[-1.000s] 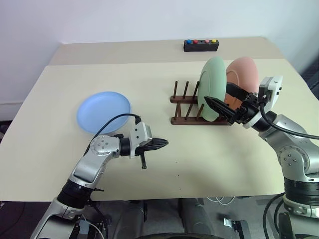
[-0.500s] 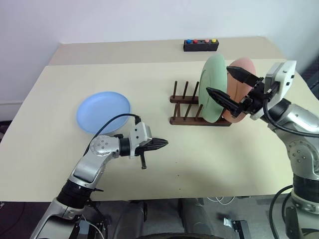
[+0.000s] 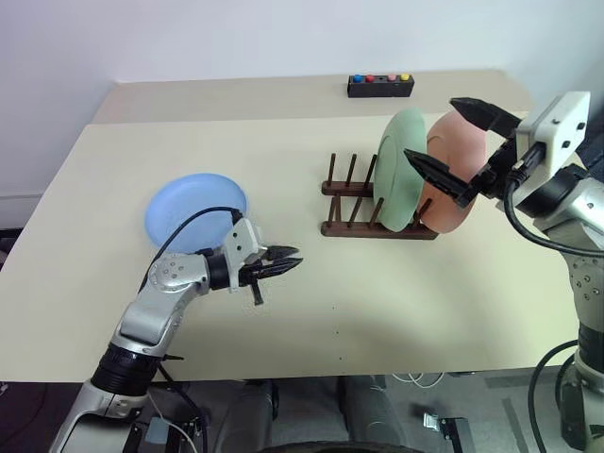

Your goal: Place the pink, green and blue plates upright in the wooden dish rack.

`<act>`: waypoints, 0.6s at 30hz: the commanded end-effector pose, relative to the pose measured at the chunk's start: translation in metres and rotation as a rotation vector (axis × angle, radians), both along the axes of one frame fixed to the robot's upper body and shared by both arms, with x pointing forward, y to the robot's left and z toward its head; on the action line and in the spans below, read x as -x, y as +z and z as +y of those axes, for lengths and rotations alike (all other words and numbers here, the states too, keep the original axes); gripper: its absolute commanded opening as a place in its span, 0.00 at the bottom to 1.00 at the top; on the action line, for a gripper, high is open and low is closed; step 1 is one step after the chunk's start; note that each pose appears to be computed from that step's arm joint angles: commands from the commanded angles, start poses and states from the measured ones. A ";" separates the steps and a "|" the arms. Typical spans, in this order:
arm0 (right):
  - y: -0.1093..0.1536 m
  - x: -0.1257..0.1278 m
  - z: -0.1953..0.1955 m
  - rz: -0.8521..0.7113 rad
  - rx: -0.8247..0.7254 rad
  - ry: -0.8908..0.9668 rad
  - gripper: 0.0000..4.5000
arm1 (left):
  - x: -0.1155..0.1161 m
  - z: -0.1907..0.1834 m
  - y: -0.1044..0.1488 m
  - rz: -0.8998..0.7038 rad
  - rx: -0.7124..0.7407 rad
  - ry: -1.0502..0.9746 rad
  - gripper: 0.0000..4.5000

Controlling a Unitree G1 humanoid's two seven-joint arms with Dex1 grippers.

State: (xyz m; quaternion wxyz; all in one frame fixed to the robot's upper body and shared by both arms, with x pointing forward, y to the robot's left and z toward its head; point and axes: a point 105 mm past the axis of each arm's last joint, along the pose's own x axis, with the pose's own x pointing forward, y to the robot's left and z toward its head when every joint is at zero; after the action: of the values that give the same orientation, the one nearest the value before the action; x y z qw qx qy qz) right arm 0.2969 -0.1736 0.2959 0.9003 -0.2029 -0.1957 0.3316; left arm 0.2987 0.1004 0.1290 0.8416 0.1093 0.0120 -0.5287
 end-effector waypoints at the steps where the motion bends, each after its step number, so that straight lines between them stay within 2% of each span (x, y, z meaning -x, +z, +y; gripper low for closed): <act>1: 0.017 0.013 0.005 -0.122 0.121 0.010 1.00 | -0.013 0.032 0.033 -0.040 0.101 0.139 0.63; 4: 0.007 0.022 0.023 -0.130 0.238 0.090 1.00 | -0.030 0.062 0.047 -0.080 0.118 0.305 0.99; 8: -0.014 0.032 0.050 -0.115 0.344 0.211 1.00 | -0.056 0.105 0.056 -0.103 0.096 0.572 0.99; 12: -0.037 0.030 0.065 -0.106 0.428 0.252 1.00 | -0.080 0.149 0.049 -0.035 0.051 0.851 0.99; 14: -0.048 0.031 0.073 -0.103 0.447 0.283 1.00 | -0.087 0.172 0.044 0.034 0.047 0.994 0.99; 18: -0.055 0.034 0.081 -0.106 0.450 0.321 1.00 | -0.094 0.196 0.041 0.088 0.004 1.130 0.99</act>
State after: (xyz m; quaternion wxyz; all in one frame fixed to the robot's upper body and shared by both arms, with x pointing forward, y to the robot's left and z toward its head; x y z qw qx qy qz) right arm 0.2677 -0.0958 0.2331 0.7672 -0.3719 -0.1692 0.4945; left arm 0.3912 0.2808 0.1548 0.9915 0.0559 0.1120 -0.0358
